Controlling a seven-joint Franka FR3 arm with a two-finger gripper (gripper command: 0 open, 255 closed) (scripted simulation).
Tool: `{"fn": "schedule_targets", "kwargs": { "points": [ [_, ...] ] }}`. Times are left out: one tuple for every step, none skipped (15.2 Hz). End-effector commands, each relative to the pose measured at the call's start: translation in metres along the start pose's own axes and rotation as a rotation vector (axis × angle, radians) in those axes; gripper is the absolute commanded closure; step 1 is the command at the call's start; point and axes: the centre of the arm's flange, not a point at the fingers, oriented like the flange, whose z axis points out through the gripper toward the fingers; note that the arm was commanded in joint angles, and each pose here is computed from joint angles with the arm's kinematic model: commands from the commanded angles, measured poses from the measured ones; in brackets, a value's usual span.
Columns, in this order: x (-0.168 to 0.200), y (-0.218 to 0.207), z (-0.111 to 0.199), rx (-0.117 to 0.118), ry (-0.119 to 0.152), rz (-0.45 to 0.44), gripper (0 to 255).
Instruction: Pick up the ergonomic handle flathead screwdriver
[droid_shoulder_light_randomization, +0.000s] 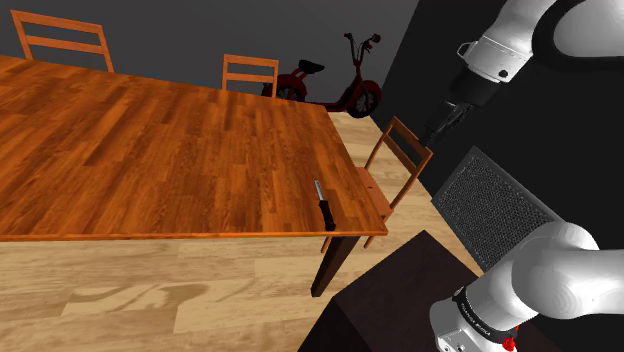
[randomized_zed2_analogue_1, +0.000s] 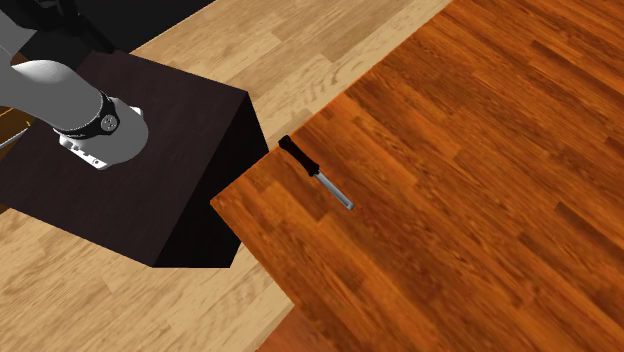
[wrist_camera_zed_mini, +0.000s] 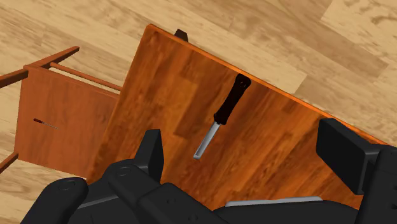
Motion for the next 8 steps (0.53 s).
{"fn": "schedule_targets", "kwargs": {
  "points": [
    [0.0,0.0,0.0,0.0,0.0,0.0,0],
    [0.006,-0.001,0.012,0.0,-0.003,0.007,0],
    [0.013,-0.003,0.024,0.0,-0.007,0.014,0],
    [0.019,-0.004,0.035,0.0,-0.01,0.021,0],
    [0.025,-0.005,0.047,0.001,-0.013,0.027,0],
    [0.031,-0.006,0.059,0.001,-0.017,0.034,0],
    [0.037,-0.007,0.071,0.001,-0.02,0.041,0],
    [0.043,-0.009,0.083,0.001,-0.023,0.048,0]
  ]
}}
